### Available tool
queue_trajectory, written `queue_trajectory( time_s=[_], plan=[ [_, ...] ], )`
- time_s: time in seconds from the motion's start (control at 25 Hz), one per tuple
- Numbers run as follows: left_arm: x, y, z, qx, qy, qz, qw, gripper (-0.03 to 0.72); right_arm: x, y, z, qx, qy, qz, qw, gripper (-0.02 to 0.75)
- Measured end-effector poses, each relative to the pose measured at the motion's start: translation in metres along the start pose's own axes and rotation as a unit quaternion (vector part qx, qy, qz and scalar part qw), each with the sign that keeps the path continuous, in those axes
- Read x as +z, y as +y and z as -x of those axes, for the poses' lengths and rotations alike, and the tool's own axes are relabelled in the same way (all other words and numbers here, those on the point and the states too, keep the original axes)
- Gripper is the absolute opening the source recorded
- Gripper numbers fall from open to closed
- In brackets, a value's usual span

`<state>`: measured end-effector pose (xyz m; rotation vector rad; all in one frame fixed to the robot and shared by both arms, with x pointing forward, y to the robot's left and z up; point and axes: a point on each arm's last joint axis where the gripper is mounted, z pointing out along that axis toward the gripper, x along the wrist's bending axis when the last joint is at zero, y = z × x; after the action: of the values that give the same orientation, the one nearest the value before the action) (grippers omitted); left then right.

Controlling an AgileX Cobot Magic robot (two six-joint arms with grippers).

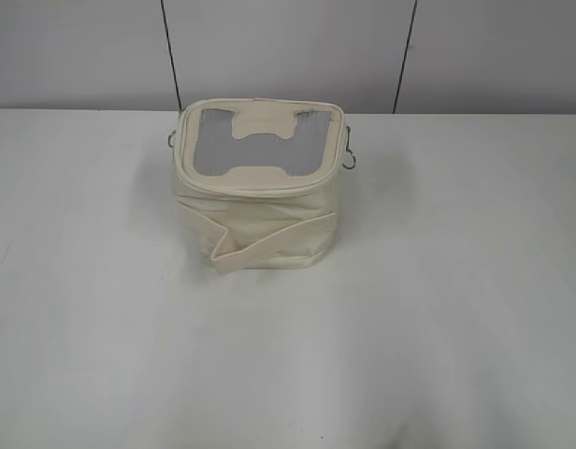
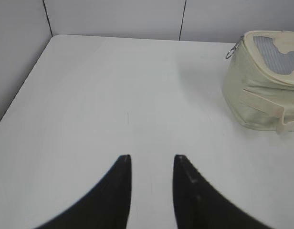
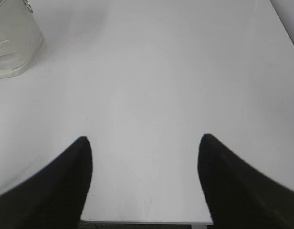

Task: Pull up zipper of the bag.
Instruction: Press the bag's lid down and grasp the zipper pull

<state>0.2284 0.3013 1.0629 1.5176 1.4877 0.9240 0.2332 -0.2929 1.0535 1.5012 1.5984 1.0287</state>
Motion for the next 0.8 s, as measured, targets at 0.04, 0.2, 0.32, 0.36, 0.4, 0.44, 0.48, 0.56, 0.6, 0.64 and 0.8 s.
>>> queue_trajectory(
  time_s=[0.04,0.2,0.32,0.36,0.4,0.44,0.48,0.56,0.6,0.64,0.8],
  plan=[
    [0.0,0.0,0.0,0.0,0.0,0.0,1.0,0.241,0.0,0.0,0.0,0.0,0.0,0.0,1.0,0.543],
    [0.0,0.0,0.0,0.0,0.0,0.0,1.0,0.241,0.0,0.0,0.0,0.0,0.0,0.0,1.0,0.543],
    [0.0,0.0,0.0,0.0,0.0,0.0,1.0,0.241,0.0,0.0,0.0,0.0,0.0,0.0,1.0,0.543],
    [0.0,0.0,0.0,0.0,0.0,0.0,1.0,0.241,0.0,0.0,0.0,0.0,0.0,0.0,1.0,0.543],
    [0.0,0.0,0.0,0.0,0.0,0.0,1.0,0.241,0.0,0.0,0.0,0.0,0.0,0.0,1.0,0.543],
    [0.0,0.0,0.0,0.0,0.0,0.0,1.0,0.241,0.0,0.0,0.0,0.0,0.0,0.0,1.0,0.543],
    [0.0,0.0,0.0,0.0,0.0,0.0,1.0,0.241,0.0,0.0,0.0,0.0,0.0,0.0,1.0,0.543],
    [0.0,0.0,0.0,0.0,0.0,0.0,1.0,0.241,0.0,0.0,0.0,0.0,0.0,0.0,1.0,0.543],
    [0.0,0.0,0.0,0.0,0.0,0.0,1.0,0.241,0.0,0.0,0.0,0.0,0.0,0.0,1.0,0.543],
    [0.0,0.0,0.0,0.0,0.0,0.0,1.0,0.241,0.0,0.0,0.0,0.0,0.0,0.0,1.0,0.543],
    [0.0,0.0001,0.0,0.0,0.0,0.0,1.0,0.241,0.0,0.0,0.0,0.0,0.0,0.0,1.0,0.543]
  ],
)
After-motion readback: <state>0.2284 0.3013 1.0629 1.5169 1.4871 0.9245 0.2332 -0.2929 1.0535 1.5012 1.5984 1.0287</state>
